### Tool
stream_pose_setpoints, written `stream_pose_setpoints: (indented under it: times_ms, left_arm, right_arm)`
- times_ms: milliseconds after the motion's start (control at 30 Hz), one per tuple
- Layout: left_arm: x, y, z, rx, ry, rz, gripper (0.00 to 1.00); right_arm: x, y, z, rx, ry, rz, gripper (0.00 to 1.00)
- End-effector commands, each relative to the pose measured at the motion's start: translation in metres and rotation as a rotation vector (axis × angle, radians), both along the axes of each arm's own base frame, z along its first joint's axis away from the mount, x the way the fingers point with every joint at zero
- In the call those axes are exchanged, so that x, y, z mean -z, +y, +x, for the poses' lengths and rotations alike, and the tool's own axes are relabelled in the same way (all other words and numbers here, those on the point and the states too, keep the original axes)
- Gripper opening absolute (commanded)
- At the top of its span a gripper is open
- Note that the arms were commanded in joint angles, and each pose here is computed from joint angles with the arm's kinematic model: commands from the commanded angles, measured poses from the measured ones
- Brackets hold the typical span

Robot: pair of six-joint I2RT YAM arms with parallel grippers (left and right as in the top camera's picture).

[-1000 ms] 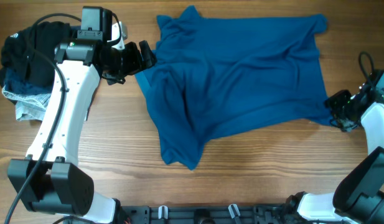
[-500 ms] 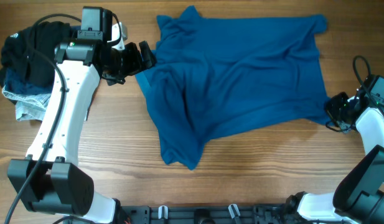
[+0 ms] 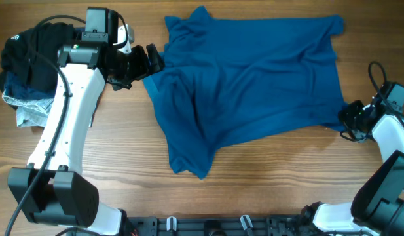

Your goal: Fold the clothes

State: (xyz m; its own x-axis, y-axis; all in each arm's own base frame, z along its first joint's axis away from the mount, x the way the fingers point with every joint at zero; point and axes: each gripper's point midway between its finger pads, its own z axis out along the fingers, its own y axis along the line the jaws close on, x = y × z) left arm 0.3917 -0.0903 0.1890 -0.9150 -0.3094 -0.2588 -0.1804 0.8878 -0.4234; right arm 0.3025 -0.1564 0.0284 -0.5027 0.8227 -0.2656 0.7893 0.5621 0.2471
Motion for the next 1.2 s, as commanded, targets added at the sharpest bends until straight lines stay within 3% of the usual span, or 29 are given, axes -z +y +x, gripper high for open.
stream_pose_setpoints:
  times_ms: [0, 267, 567, 633, 700, 733, 800, 933, 1167]
  left_arm:
    - [-0.003, 0.000, 0.002, 0.015, -0.013, -0.001, 1.00]
    - [-0.003, 0.000, 0.002, 0.014, -0.010, 0.002, 1.00]
    - [0.001, 0.001, -0.008, 0.013, 0.035, 0.006, 1.00]
    - [0.003, 0.001, -0.011, 0.014, 0.049, 0.007, 1.00]
    - [0.005, 0.002, -0.018, 0.013, 0.078, 0.009, 1.00]
    - [0.008, 0.002, -0.027, 0.015, 0.118, 0.013, 1.00]
    - [0.013, 0.001, -0.044, 0.024, 0.191, 0.020, 0.99]
    - [0.026, -0.011, -0.082, 0.070, 0.334, 0.040, 0.89]
    - [0.065, -0.051, -0.147, 0.113, 0.560, 0.097, 0.80]
  right_arm:
    - [0.007, 0.003, -0.002, 0.009, 0.014, 0.023, 0.06]
    - [-0.009, 0.006, -0.023, 0.074, 0.057, 0.080, 0.04]
    - [-0.034, -0.013, -0.103, 0.268, 0.212, 0.098, 0.09]
    - [-0.033, -0.018, -0.106, 0.283, 0.221, 0.080, 0.19]
    - [-0.034, -0.021, -0.102, 0.282, 0.205, 0.070, 0.47]
    - [-0.034, -0.022, -0.100, 0.281, 0.195, 0.067, 0.71]
    - [-0.034, -0.023, -0.099, 0.281, 0.191, 0.063, 0.86]
    - [-0.035, -0.021, -0.093, 0.265, 0.164, 0.079, 0.92]
    - [-0.038, -0.016, -0.079, 0.190, 0.100, 0.106, 0.94]
